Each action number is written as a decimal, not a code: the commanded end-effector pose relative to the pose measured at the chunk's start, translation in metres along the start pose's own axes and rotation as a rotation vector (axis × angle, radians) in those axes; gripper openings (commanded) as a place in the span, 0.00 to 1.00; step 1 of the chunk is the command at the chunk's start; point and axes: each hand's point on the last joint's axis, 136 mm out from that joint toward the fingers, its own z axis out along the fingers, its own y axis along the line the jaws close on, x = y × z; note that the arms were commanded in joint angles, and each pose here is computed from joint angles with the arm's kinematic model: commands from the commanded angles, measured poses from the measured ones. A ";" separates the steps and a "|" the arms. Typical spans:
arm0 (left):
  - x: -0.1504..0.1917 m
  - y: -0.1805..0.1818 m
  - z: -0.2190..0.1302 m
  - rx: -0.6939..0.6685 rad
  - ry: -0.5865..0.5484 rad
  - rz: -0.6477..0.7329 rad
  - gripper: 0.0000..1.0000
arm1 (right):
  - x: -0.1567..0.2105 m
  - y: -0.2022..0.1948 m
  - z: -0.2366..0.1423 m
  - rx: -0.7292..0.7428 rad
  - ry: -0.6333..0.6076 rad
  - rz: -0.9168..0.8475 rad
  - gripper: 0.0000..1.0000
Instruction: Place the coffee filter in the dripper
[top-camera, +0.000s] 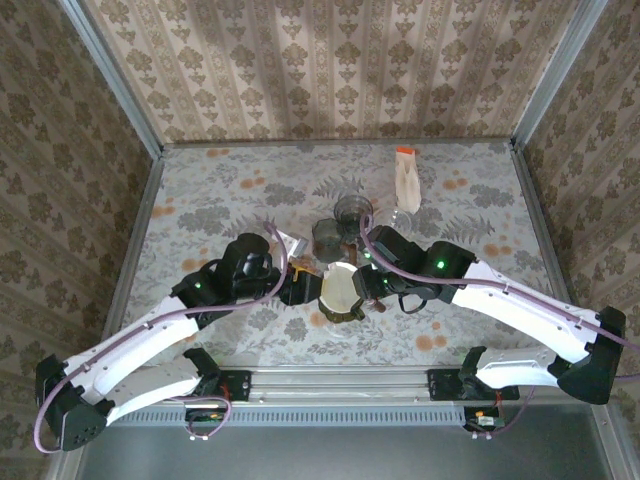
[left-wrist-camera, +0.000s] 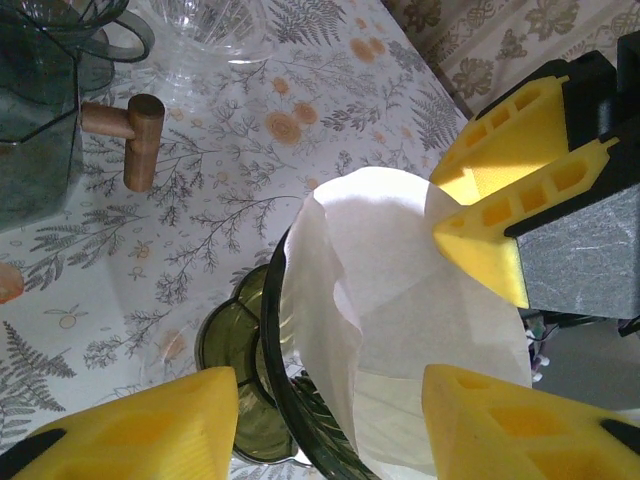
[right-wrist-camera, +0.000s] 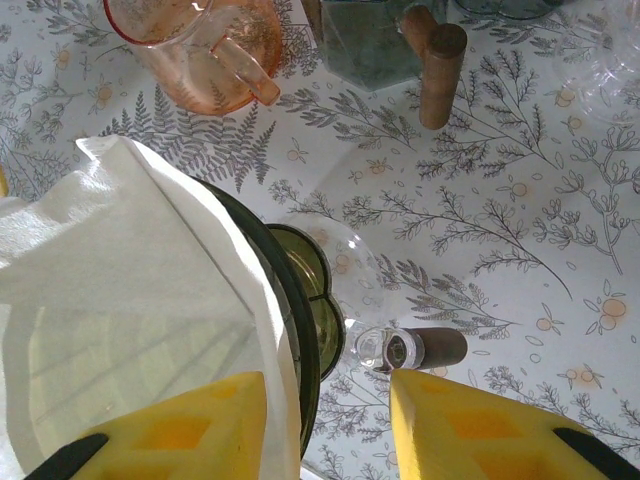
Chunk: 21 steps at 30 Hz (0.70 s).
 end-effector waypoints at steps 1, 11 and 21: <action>0.007 0.005 -0.002 -0.002 0.014 -0.019 0.48 | 0.003 -0.001 0.004 0.017 0.006 0.005 0.40; 0.025 0.019 0.000 -0.046 0.070 -0.040 0.40 | 0.006 -0.004 0.006 0.034 0.018 0.010 0.40; 0.021 0.016 -0.001 -0.032 0.046 -0.037 0.45 | 0.002 -0.001 0.005 0.019 0.001 -0.002 0.51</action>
